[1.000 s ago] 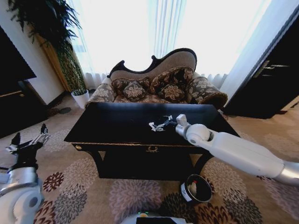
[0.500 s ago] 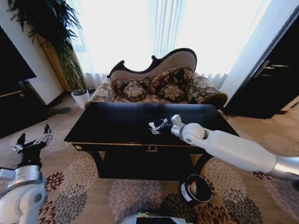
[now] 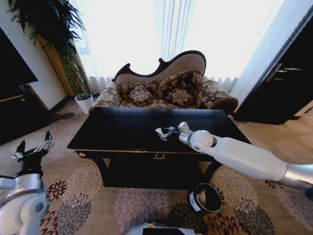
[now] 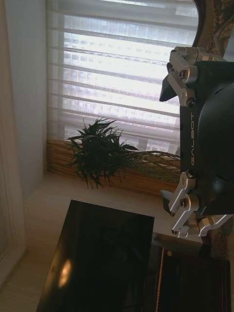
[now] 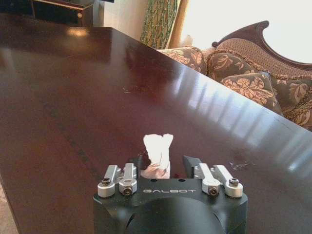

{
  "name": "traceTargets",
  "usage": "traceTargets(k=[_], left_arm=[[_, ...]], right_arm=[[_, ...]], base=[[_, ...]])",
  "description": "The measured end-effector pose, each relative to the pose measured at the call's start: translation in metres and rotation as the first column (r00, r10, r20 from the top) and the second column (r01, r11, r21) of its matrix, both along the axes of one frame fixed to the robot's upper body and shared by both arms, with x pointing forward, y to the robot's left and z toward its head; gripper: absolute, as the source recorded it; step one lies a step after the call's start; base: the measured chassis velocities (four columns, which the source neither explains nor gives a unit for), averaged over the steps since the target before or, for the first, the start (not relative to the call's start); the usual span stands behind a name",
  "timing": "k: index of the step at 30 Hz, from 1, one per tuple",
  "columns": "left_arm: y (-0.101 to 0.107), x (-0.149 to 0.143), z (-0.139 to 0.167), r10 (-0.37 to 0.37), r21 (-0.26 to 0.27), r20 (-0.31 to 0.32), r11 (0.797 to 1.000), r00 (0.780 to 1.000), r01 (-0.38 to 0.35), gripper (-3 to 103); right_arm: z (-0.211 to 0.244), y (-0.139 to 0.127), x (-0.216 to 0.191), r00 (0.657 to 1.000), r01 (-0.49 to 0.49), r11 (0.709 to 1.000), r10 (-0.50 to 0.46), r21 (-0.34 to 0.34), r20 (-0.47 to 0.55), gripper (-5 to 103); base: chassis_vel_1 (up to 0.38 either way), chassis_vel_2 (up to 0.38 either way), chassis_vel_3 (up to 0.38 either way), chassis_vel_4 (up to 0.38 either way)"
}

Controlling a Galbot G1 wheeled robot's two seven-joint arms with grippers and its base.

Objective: Move to the front of the table and place the trash on the table into the trash bin.

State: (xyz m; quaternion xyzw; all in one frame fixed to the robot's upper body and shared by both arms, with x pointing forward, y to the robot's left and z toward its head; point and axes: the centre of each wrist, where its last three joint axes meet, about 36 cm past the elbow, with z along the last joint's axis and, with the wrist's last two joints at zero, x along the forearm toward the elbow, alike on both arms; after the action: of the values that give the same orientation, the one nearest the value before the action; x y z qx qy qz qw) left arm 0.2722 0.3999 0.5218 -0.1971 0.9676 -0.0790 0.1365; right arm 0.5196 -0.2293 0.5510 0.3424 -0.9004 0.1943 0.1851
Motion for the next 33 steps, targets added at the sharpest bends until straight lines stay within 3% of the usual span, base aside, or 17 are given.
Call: traceTargets(k=[3,8,15,25,33], left_arm=[[0.000,0.001,0.000,-0.002,0.001,0.001,1.000,1.000,0.002,100],[0.000,0.001,0.000,-0.005,0.001,0.000,1.000,1.000,0.005,100],[0.000,0.002,0.000,-0.006,0.004,-0.001,1.000,1.000,0.006,100],[-0.002,0.002,0.004,-0.020,0.012,0.005,1.000,1.000,0.020,100],[-0.007,0.006,0.007,-0.048,0.005,0.014,0.999,0.999,0.047,100]], right_arm=[[0.000,-0.003,0.000,1.000,0.001,1.000,-0.001,-0.002,-0.001,41],[-0.002,-0.009,-0.001,1.000,0.002,1.000,-0.002,0.001,-0.004,21],[-0.002,-0.015,-0.004,1.000,-0.005,1.000,0.004,0.023,0.002,19],[0.001,-0.038,-0.018,0.999,-0.029,0.989,0.026,0.147,0.024,18],[-0.004,-0.086,-0.070,0.997,0.062,0.961,-0.070,0.268,0.020,2]], base=[[0.000,0.000,0.000,0.000],[0.000,0.000,0.000,0.000],[0.000,0.000,0.000,0.000],[0.000,0.000,0.000,0.000],[0.000,0.000,0.000,0.000]])
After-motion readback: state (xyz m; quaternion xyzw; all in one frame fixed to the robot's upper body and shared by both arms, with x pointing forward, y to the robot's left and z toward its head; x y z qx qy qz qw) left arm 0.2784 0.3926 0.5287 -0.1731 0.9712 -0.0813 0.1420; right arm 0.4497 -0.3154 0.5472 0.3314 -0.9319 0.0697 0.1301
